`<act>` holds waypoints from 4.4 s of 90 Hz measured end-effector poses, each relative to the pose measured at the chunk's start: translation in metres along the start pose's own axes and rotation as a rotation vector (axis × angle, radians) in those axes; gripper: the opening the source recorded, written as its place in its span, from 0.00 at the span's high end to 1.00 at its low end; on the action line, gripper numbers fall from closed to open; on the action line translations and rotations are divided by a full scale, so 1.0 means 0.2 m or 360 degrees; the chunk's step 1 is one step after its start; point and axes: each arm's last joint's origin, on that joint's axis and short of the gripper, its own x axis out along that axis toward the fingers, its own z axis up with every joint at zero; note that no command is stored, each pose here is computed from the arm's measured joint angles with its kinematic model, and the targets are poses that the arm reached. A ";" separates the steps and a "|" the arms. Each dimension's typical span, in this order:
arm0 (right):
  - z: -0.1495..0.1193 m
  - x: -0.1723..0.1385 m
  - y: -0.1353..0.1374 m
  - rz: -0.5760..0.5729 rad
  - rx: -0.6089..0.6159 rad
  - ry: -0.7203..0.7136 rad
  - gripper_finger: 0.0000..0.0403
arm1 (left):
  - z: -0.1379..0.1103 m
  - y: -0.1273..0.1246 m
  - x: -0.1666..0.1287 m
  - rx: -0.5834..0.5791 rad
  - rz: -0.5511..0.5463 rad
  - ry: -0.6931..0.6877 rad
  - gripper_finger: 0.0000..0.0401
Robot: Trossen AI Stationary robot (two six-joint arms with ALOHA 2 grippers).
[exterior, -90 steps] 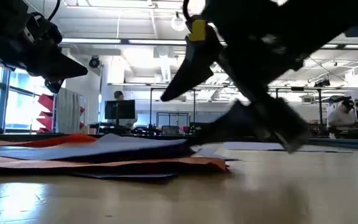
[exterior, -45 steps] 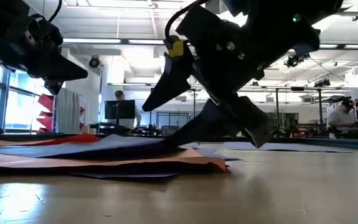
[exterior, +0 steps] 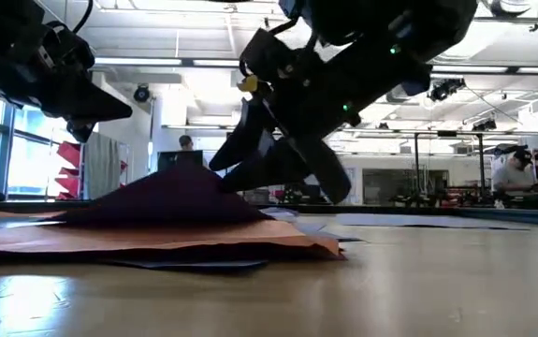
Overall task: Organize paper
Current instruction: Stack the blue paper on top of the blue paper
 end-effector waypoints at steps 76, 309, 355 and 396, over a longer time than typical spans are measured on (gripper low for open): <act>-0.19 0.25 -0.08 -0.0420 0.0210 -0.0027 0.61 | 0.00 0.00 0.00 -0.0004 -0.0002 -0.0021 1.00; 0.50 -0.26 0.49 0.0586 0.0192 0.0732 1.00 | -0.10 0.02 0.03 -0.0105 0.0005 0.0128 1.00; 0.45 -0.15 0.70 -0.0035 0.0243 0.0749 0.69 | -0.10 0.02 0.03 -0.0105 0.0005 0.0138 1.00; 0.41 -0.03 0.73 -0.0308 -0.0041 0.0699 0.49 | -0.10 0.02 0.03 -0.0134 -0.0002 0.0140 1.00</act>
